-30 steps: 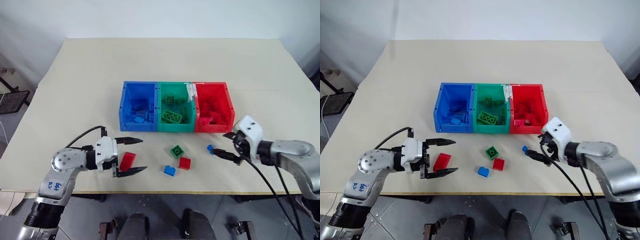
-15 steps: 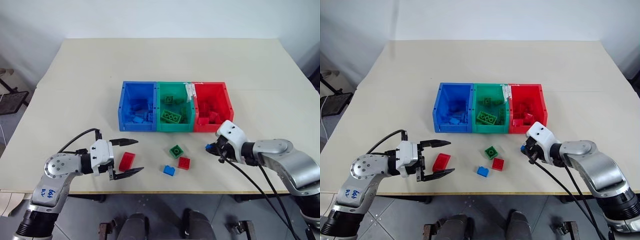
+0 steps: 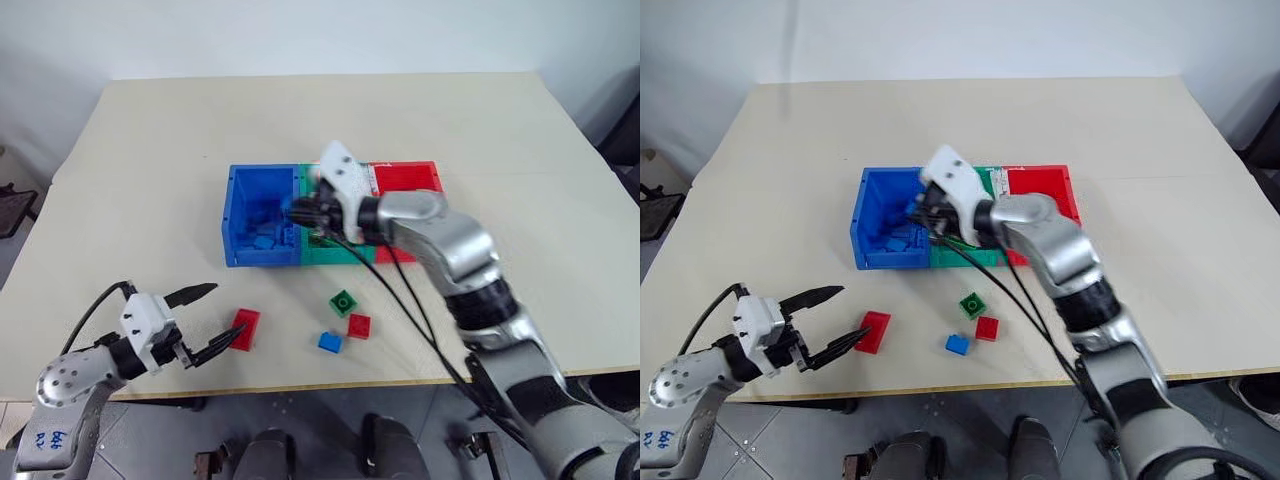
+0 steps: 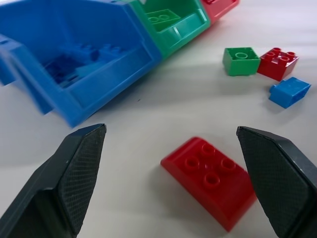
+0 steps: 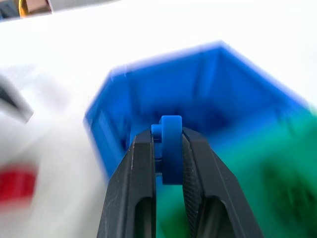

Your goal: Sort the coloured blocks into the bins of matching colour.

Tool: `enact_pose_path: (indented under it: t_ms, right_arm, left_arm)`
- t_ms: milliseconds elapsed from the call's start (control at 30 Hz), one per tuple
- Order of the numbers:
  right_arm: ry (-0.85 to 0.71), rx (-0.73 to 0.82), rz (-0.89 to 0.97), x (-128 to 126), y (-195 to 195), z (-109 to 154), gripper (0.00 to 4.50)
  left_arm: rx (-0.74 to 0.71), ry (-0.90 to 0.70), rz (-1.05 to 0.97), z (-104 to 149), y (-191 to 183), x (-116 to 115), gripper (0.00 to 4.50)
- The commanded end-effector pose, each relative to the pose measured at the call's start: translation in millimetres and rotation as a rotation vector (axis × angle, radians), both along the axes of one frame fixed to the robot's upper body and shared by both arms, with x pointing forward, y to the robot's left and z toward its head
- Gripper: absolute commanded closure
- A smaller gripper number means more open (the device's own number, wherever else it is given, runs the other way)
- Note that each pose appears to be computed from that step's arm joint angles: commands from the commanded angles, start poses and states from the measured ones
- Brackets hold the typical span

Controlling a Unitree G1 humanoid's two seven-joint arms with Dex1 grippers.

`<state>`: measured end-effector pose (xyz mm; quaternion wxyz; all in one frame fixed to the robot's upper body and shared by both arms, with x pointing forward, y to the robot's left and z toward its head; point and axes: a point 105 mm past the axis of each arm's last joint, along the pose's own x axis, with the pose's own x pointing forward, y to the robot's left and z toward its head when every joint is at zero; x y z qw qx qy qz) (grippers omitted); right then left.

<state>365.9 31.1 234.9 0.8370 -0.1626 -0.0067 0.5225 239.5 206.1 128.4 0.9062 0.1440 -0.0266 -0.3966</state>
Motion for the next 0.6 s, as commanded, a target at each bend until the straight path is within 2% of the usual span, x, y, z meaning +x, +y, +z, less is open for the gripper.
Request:
enact_pose_path:
  t_ms: [33, 233, 400, 500, 600]
  right_arm:
    - [-0.087, -0.009, -0.027, 11.7, 7.0, 8.4, 3.84]
    - [-0.085, 0.029, 0.025, 7.4, 9.9, 10.0, 1.79]
    - [-0.154, 0.063, 0.091, -6.7, -19.1, 16.4, 0.04]
    - [-0.204, 0.066, 0.139, -21.1, -45.4, 15.1, 0.01]
    - [-0.245, 0.024, 0.186, -41.1, -91.9, -2.1, 0.01]
  left_arm:
    - [-0.012, -0.055, 0.001, 14.1, -3.9, -4.7, 0.0]
    - [-0.01, -0.057, -0.006, 15.7, -8.6, -5.7, 0.0]
    - [0.005, -0.061, -0.046, 19.0, -15.6, -0.5, 0.0]
    - [0.022, -0.063, -0.086, 21.2, -21.9, 2.9, 0.0]
    - [0.055, -0.059, -0.156, 20.6, -32.3, 7.6, 0.0]
